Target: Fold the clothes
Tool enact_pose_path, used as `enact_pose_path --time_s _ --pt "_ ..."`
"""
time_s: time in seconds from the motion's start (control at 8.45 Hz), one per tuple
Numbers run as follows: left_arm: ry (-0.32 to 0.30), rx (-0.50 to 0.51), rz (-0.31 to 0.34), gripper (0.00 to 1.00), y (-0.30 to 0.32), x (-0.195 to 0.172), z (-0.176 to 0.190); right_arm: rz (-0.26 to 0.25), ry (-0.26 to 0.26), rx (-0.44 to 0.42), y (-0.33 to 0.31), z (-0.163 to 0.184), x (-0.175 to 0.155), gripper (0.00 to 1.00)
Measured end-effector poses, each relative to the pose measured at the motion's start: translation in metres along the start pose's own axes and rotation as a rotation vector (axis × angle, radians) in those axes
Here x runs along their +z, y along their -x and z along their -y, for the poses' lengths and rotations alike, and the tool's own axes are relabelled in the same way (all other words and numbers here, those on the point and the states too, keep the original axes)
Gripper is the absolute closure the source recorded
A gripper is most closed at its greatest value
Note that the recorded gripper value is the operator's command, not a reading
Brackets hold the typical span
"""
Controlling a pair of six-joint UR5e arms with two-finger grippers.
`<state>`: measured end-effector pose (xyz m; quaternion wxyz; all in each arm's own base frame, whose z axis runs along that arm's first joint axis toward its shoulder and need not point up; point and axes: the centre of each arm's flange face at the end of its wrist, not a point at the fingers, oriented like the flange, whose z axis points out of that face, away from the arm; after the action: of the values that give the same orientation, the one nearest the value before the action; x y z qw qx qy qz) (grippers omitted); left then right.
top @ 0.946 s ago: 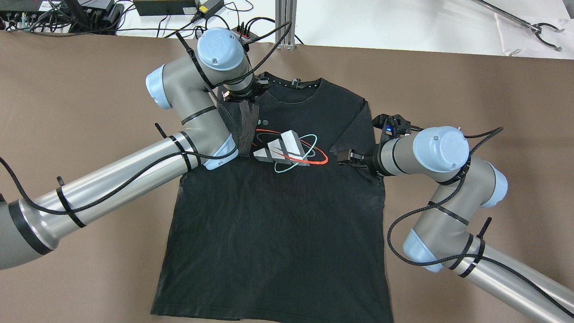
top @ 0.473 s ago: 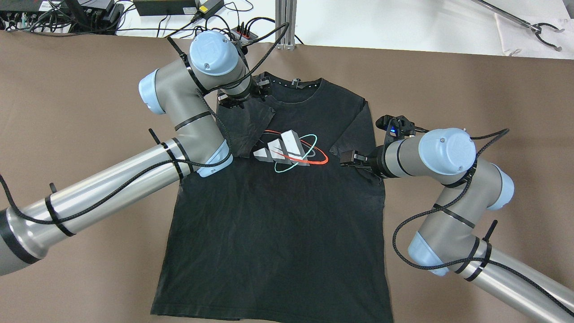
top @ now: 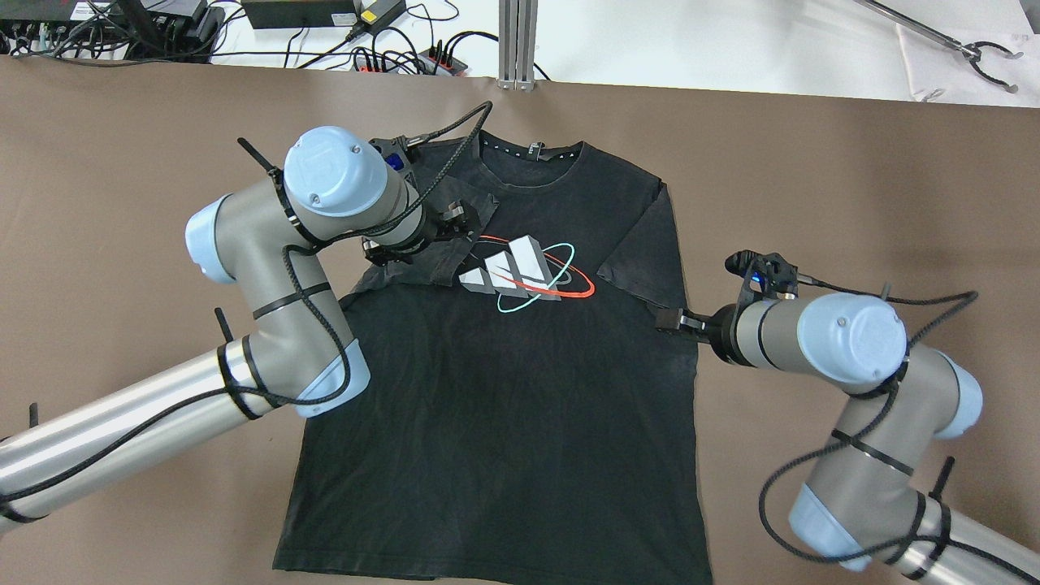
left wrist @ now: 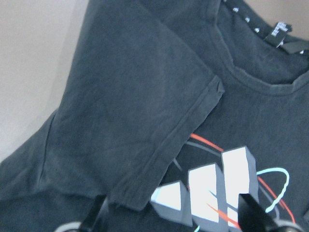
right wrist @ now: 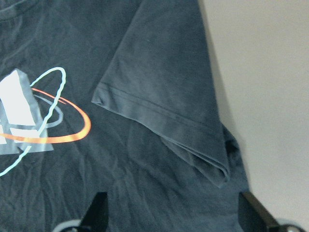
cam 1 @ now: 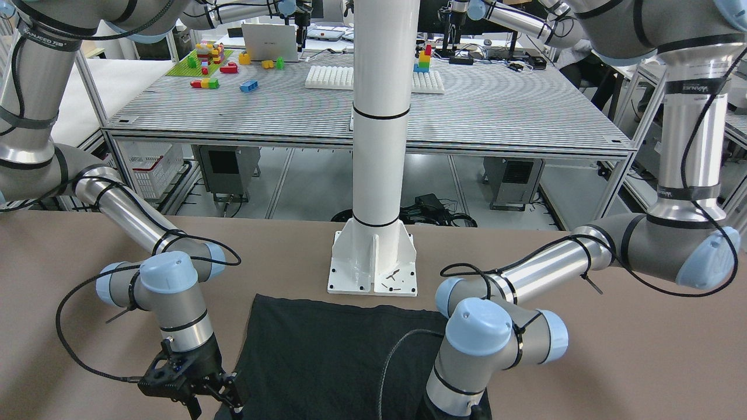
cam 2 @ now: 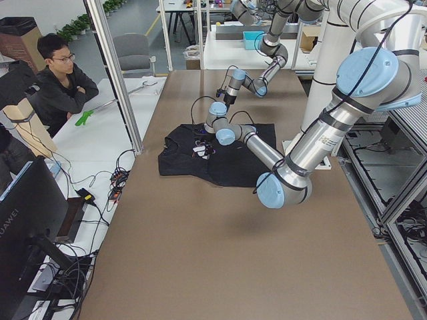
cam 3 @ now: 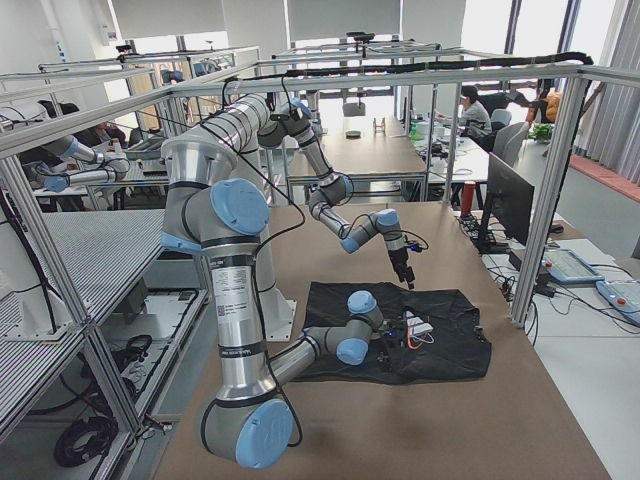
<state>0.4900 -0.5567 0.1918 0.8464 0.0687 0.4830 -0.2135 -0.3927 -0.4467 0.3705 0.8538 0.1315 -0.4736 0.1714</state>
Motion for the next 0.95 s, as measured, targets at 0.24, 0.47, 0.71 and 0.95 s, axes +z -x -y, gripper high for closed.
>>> enact_pose_path --time_s 0.24,0.47,0.71,0.95 --pt "0.027 -0.028 0.009 0.06 0.029 -0.036 -0.049 -0.066 -0.017 0.070 -0.035 -0.053 -0.029 0.06" --pt "0.046 -0.025 0.015 0.06 0.055 -0.048 -0.082 -0.107 0.007 0.172 -0.050 -0.109 -0.043 0.07" --pt "0.050 -0.024 0.008 0.06 0.064 -0.056 -0.098 -0.127 0.025 0.269 -0.056 -0.182 -0.048 0.14" --pt "0.031 -0.024 -0.003 0.06 0.067 -0.062 -0.107 -0.145 0.034 0.335 -0.063 -0.248 -0.061 0.23"
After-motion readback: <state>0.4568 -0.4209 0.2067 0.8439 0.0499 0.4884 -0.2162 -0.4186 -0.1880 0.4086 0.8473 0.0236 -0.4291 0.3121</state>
